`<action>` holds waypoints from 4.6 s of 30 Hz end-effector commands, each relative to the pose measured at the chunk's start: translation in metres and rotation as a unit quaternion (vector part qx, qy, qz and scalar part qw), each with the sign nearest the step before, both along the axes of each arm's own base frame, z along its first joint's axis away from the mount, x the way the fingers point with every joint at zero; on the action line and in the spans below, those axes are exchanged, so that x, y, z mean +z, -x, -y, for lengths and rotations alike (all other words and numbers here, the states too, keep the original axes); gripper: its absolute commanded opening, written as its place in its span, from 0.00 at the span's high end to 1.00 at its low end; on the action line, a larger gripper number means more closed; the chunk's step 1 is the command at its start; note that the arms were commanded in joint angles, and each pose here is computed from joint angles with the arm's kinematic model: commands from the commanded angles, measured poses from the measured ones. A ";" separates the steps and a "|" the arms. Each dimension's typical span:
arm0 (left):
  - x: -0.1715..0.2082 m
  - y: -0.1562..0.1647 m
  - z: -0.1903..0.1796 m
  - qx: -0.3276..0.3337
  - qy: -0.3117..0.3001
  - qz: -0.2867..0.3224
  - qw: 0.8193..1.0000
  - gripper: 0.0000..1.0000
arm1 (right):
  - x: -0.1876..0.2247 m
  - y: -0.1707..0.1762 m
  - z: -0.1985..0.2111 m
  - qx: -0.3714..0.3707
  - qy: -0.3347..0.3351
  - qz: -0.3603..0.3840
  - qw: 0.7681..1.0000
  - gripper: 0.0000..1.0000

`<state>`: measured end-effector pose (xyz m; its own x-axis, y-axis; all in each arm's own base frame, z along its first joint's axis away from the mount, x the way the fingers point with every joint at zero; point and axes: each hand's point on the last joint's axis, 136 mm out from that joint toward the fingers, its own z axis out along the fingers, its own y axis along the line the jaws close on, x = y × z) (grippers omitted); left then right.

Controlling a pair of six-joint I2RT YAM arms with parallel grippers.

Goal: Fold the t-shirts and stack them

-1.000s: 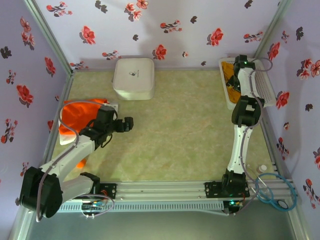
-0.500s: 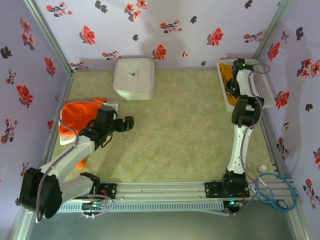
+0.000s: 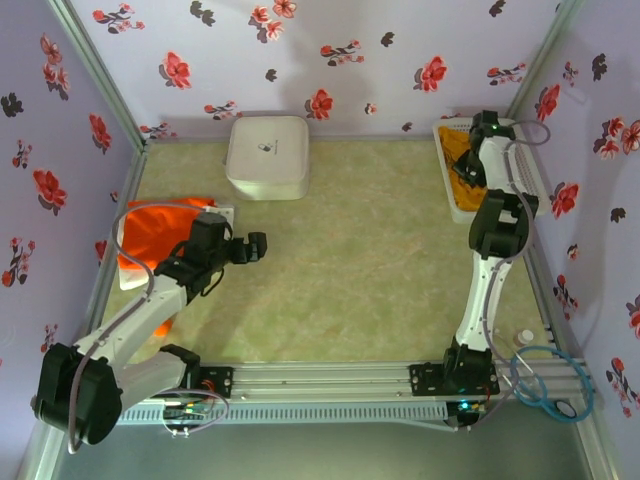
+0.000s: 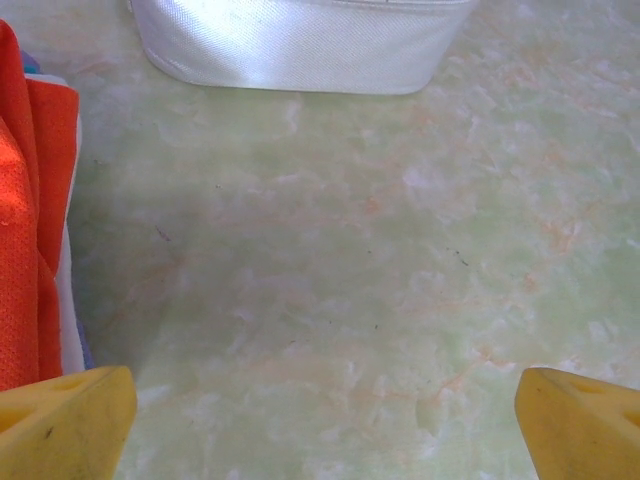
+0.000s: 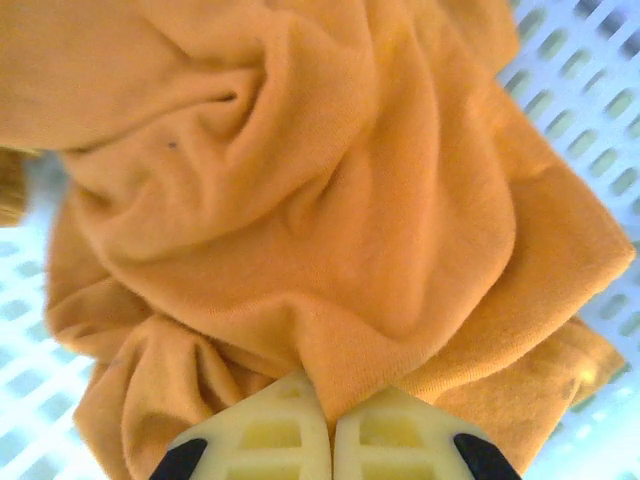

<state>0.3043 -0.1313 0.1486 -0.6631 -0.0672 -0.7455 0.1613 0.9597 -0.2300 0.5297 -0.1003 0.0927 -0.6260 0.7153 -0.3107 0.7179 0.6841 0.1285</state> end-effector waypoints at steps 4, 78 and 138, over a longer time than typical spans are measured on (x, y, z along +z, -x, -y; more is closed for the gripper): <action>0.008 0.000 0.009 -0.004 0.028 0.003 1.000 0.02 | 0.106 0.001 0.000 -0.004 0.050 0.155 0.987 1.00; -0.095 -0.030 0.047 0.019 -0.010 -0.203 0.979 0.34 | 0.021 0.283 -0.309 0.423 -0.052 0.223 0.877 0.12; 0.080 -0.033 0.034 0.006 0.035 -0.076 0.996 1.00 | -0.024 0.236 -0.269 0.329 -0.103 0.103 0.933 0.95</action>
<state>0.3391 -0.1732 0.2142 -0.7901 -0.1263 -0.5998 0.1020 0.9378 -0.3318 0.2796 0.1817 0.0537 -0.9266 0.2183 -0.3063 0.0668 0.8970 0.4370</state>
